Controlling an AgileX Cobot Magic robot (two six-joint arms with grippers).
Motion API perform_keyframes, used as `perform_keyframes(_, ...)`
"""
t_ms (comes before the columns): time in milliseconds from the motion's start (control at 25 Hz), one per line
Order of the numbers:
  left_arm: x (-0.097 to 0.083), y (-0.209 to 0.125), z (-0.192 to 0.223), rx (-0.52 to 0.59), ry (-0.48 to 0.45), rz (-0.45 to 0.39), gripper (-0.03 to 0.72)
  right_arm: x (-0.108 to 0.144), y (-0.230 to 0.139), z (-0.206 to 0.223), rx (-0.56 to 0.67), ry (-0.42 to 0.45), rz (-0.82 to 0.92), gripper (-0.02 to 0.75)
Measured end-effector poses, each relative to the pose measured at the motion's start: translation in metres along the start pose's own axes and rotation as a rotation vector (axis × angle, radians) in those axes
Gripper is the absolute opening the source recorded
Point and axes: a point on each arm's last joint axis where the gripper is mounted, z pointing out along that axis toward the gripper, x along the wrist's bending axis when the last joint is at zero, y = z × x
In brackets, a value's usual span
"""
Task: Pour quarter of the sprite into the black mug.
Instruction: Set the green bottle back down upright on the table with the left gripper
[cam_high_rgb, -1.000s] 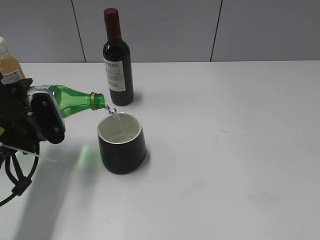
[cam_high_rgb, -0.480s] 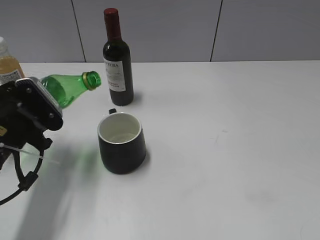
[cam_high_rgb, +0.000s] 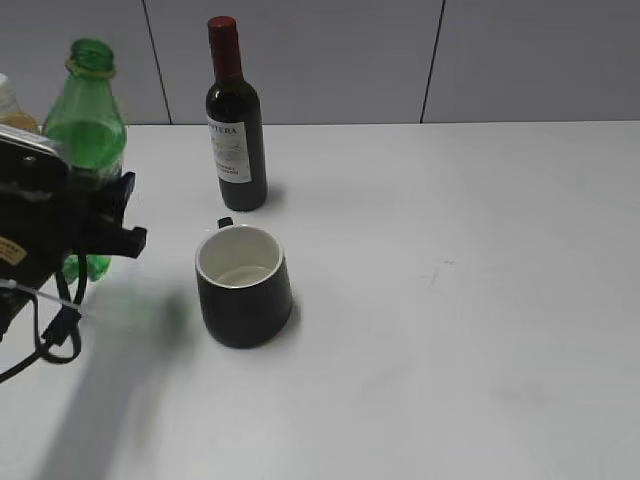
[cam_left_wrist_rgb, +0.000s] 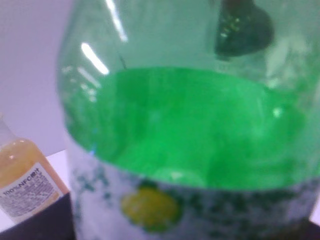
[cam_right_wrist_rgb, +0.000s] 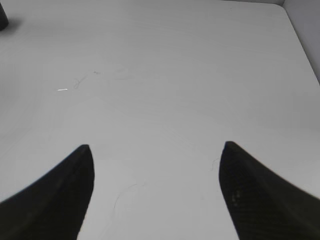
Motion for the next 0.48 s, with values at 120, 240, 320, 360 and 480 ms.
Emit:
perform_keyframes(120, 0.001, 0.008, 0.009, -0.039, -0.003, -0.136, 0.466, 0.0, 0.0, 0.0, 0.0, 0.0, 0.0, 0.59)
perform_keyframes(240, 0.003, 0.019, 0.02, -0.086, 0.0, -0.21, 0.466, 0.0, 0.0, 0.0, 0.0, 0.0, 0.0, 0.59)
perform_keyframes(320, 0.003, 0.024, 0.031, -0.112, 0.01, -0.251, 0.466, 0.0, 0.0, 0.0, 0.0, 0.0, 0.0, 0.59)
perform_keyframes(360, 0.002, 0.024, 0.036, -0.116, 0.011, -0.264, 0.466, 0.0, 0.0, 0.0, 0.0, 0.0, 0.0, 0.59)
perform_keyframes(480, 0.0, 0.024, 0.051, -0.124, 0.017, -0.279, 0.466, 0.0, 0.0, 0.0, 0.0, 0.0, 0.0, 0.59)
